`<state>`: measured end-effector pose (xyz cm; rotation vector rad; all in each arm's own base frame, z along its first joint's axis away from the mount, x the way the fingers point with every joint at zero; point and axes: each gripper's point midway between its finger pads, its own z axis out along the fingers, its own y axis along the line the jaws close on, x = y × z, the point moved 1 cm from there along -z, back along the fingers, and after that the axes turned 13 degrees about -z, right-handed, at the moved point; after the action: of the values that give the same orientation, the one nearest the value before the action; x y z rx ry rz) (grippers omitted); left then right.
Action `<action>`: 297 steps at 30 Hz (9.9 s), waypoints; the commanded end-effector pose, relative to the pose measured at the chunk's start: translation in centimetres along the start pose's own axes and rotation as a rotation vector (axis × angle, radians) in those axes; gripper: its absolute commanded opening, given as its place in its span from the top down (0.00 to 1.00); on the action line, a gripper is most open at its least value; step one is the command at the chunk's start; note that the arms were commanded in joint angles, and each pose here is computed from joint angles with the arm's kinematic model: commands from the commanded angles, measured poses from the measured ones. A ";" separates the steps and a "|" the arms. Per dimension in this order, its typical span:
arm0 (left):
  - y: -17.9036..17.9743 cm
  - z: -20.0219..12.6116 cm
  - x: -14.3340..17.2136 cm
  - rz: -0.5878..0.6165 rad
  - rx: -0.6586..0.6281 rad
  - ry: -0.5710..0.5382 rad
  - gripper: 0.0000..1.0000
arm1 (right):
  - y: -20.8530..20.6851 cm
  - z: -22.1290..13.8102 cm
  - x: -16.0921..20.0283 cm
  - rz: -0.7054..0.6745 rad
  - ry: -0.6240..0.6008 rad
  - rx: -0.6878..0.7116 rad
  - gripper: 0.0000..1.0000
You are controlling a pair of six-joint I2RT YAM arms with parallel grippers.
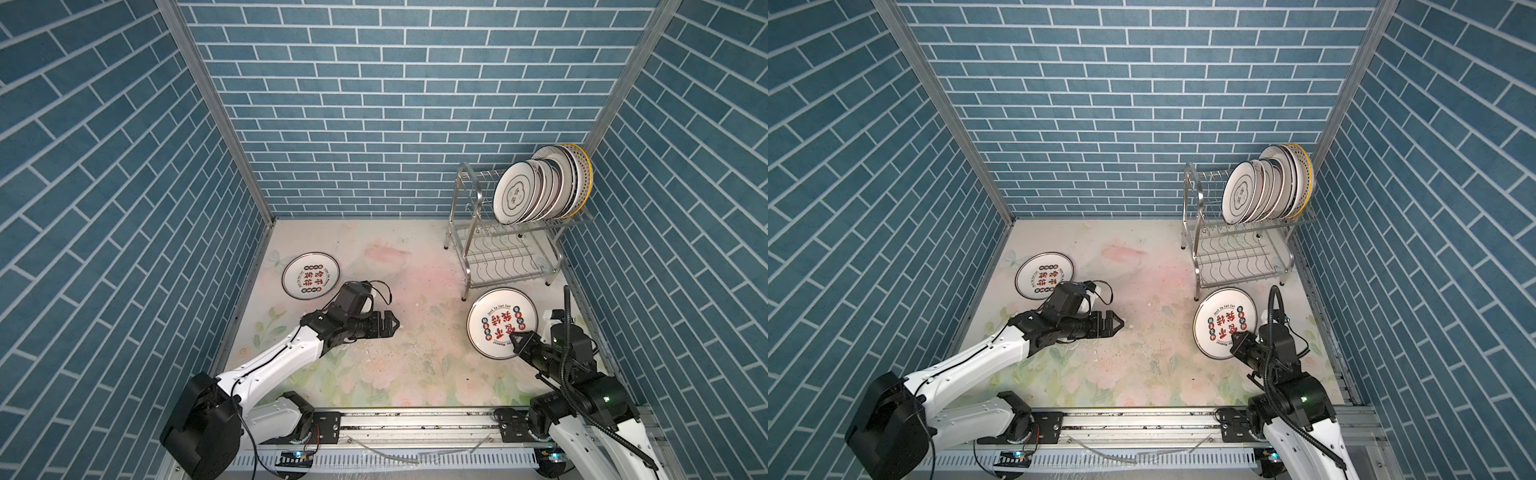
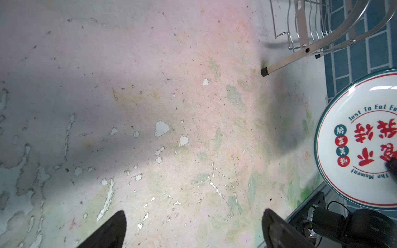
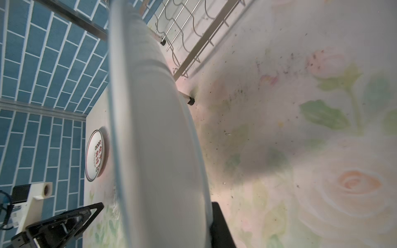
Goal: Unload the plates from the dish rack
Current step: Pick up the plate from the dish rack, then place the plate on the plate, then pick up the plate from the dish rack.
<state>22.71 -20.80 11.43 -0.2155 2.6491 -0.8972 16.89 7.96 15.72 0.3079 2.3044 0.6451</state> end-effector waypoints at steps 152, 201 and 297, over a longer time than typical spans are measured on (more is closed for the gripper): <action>26.4 -9.0 -20.9 -0.865 0.062 -0.544 0.96 | 16.6 11.5 3.3 -0.369 0.399 -0.312 0.48; 26.9 -5.6 -20.6 -0.803 -0.324 -0.246 0.22 | 16.1 11.4 3.6 -0.381 0.393 -0.356 0.50; -14.6 -10.3 -6.6 0.225 0.105 -0.204 0.15 | 17.6 -2.2 -32.3 -0.445 -0.254 0.276 0.32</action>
<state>25.56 -24.65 28.87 -0.0022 2.4069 -0.8753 39.34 9.43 44.32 -0.0246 2.1240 0.0185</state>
